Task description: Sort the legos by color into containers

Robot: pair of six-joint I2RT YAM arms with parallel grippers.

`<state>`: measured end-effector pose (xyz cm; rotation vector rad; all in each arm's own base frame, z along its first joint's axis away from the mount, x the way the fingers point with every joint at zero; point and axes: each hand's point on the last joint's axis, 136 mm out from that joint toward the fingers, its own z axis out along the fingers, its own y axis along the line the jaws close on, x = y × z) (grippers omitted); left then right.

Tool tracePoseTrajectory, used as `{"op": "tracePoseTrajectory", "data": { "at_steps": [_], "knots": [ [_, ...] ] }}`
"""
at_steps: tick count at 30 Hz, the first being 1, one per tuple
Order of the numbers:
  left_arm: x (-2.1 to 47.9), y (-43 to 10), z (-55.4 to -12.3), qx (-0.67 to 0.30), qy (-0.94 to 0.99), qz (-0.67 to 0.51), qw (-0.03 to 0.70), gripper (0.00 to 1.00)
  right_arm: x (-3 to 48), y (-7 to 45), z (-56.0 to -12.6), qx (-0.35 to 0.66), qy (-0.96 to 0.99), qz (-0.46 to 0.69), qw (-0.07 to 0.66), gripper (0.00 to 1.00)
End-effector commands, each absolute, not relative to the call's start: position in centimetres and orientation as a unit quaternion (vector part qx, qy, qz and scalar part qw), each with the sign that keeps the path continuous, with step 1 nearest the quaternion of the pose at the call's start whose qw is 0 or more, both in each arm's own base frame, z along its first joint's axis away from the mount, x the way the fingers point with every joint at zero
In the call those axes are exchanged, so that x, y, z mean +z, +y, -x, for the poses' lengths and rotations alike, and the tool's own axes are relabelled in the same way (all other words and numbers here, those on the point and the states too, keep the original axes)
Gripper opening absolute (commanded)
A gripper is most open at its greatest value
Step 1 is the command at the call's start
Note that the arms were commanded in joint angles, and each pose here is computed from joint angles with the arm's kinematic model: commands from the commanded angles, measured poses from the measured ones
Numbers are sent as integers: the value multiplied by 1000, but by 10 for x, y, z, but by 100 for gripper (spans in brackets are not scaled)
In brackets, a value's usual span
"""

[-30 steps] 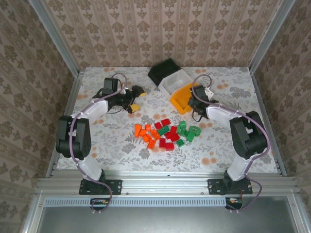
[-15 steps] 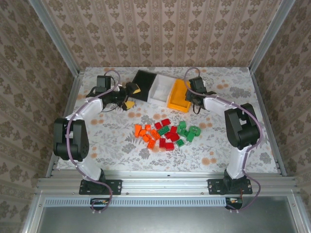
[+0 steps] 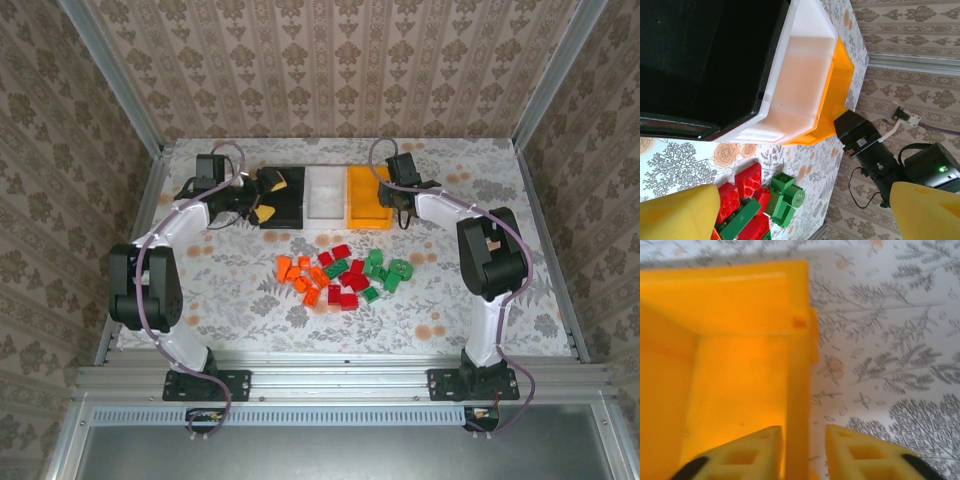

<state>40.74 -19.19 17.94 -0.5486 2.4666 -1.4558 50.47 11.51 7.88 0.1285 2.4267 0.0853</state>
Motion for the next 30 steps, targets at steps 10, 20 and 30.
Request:
{"op": "tracePoseTrajectory", "data": {
  "at_steps": [10, 20, 30],
  "knots": [
    [209, -215, -392, -506, 843, 132, 130, 90, 112, 84, -423, 20, 946, -102, 307, 62],
    [201, -277, -351, -504, 857, 62, 82, 89, 69, 89, -299, 2, 977, -55, 204, 77],
    [207, -279, -348, -508, 855, 53, 86, 89, 44, 103, -282, 24, 987, -26, 154, 85]
  ]
}}
